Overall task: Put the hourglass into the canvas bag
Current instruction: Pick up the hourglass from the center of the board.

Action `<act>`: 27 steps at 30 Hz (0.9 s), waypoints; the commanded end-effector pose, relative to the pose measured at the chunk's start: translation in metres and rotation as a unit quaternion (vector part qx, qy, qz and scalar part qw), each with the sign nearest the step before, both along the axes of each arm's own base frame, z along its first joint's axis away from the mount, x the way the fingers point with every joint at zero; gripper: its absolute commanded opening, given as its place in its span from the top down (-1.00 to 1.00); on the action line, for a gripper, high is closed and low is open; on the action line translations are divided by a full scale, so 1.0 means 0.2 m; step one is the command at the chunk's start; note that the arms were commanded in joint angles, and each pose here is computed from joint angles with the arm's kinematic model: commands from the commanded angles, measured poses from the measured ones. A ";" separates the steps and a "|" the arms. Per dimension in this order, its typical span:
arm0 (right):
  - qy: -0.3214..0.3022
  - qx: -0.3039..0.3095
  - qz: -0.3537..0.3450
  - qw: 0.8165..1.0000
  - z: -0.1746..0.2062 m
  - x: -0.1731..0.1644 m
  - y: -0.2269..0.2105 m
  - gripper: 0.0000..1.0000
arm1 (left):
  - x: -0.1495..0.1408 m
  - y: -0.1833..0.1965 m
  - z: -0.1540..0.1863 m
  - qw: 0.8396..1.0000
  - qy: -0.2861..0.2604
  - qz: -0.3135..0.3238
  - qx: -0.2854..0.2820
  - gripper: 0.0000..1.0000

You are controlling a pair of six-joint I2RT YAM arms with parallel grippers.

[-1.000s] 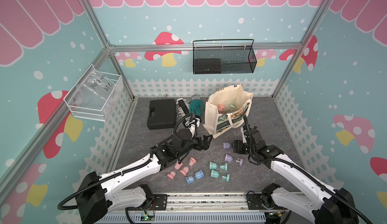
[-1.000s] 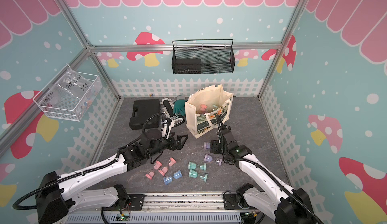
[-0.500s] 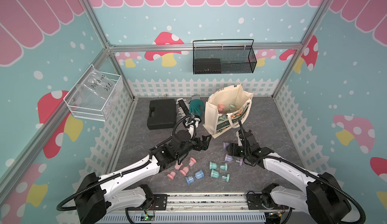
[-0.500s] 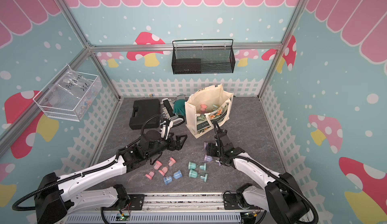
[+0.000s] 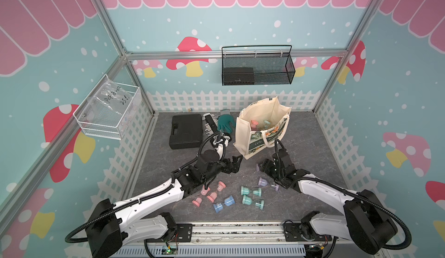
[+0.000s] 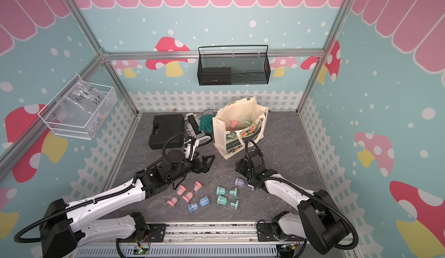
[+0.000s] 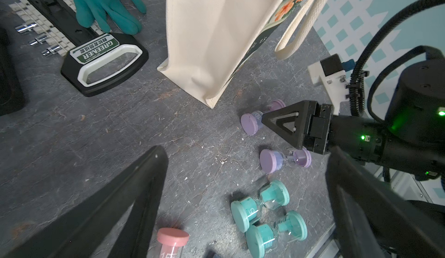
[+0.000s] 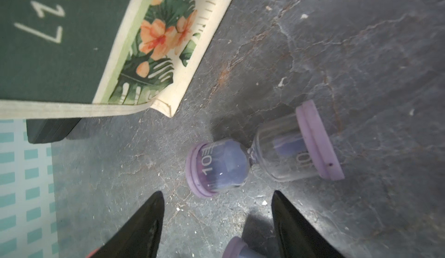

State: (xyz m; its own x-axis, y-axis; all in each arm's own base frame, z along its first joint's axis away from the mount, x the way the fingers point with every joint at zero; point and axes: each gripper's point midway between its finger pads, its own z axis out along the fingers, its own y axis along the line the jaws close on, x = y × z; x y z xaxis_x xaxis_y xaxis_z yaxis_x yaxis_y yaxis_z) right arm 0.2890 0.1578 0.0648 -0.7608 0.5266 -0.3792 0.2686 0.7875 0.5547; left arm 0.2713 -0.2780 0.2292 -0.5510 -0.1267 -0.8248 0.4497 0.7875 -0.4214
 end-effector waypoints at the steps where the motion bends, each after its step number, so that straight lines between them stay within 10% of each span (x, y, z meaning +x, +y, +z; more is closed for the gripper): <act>1: 0.004 0.004 -0.057 0.998 0.02 0.06 -0.02 -0.45 | 0.02 -0.03 0.10 1.000 -0.025 -0.008 0.001 -0.99; 27: 0.079 -0.164 -0.109 0.977 -0.28 0.17 -0.17 -0.37 | 0.03 0.00 0.14 0.999 -0.042 -0.011 0.030 -0.99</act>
State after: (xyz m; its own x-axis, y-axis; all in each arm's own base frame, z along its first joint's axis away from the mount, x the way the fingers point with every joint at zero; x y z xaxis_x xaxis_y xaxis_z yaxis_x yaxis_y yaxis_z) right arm 0.3391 0.1434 0.0297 -0.6761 0.5948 -0.4349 0.4773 0.8032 0.3564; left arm 0.2761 -0.2835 0.2458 -0.5060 -0.0515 -0.8610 0.5005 0.7954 -0.3417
